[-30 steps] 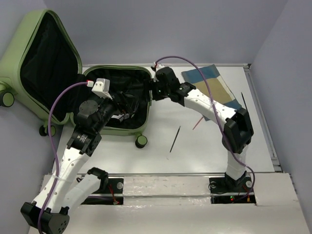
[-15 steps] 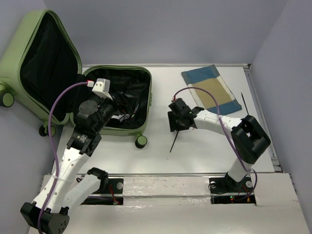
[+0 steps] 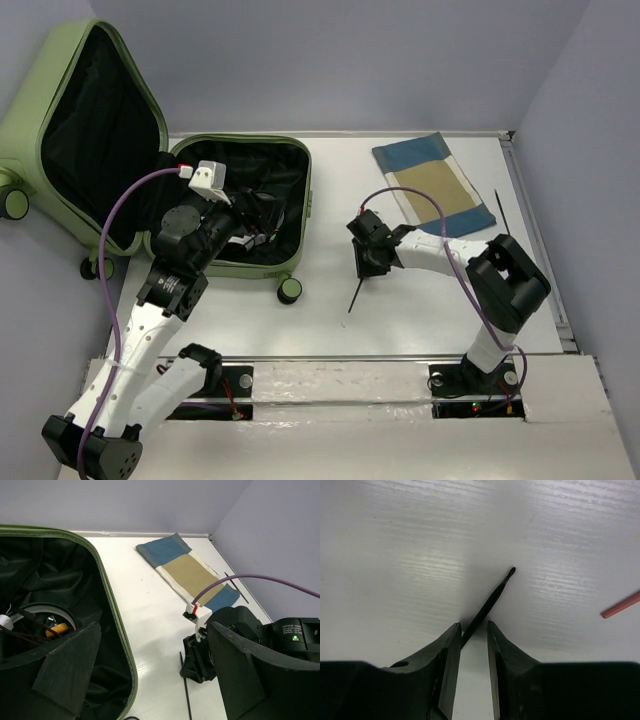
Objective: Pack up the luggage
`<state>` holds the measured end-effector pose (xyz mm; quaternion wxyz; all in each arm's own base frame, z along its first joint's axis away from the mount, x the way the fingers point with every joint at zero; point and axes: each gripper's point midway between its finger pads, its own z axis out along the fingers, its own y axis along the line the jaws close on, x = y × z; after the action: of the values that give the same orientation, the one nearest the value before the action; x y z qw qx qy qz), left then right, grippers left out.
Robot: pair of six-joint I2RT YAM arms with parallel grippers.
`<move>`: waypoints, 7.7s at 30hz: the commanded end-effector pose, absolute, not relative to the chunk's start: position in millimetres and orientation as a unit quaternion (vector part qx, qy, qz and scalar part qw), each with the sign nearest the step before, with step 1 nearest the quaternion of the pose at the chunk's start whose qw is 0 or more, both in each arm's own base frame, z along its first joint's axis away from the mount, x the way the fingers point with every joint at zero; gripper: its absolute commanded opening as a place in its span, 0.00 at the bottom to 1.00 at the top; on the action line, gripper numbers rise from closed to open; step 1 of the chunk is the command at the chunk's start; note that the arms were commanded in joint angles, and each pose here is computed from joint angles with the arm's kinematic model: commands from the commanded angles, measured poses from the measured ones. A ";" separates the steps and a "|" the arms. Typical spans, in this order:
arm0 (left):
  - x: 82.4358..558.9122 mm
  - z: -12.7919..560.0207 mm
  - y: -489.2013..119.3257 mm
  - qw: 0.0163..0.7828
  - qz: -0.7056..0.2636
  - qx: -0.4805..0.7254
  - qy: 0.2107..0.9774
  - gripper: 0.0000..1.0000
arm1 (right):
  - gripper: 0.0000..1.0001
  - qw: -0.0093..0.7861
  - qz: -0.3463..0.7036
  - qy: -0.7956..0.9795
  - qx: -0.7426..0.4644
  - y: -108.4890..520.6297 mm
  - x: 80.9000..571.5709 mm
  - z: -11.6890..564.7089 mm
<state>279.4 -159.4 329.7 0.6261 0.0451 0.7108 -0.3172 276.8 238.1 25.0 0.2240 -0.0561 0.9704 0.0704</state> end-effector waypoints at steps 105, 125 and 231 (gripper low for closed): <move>263.6 367.3 -156.3 0.665 -0.324 0.050 0.671 0.99 | 0.61 0.425 0.239 0.872 -0.041 299.7 429.2 220.1; 266.9 361.5 -160.2 0.658 -0.327 0.051 0.676 0.99 | 0.61 0.331 -0.097 0.938 -0.018 97.6 555.0 73.6; 444.4 30.6 -389.3 0.351 -0.001 0.161 0.922 0.97 | 0.07 0.390 0.143 0.891 0.182 35.7 315.3 114.5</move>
<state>437.6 -393.0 35.4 0.3479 0.1493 0.9250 -0.0320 305.8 28.7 96.1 0.3551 0.1979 0.9060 0.1176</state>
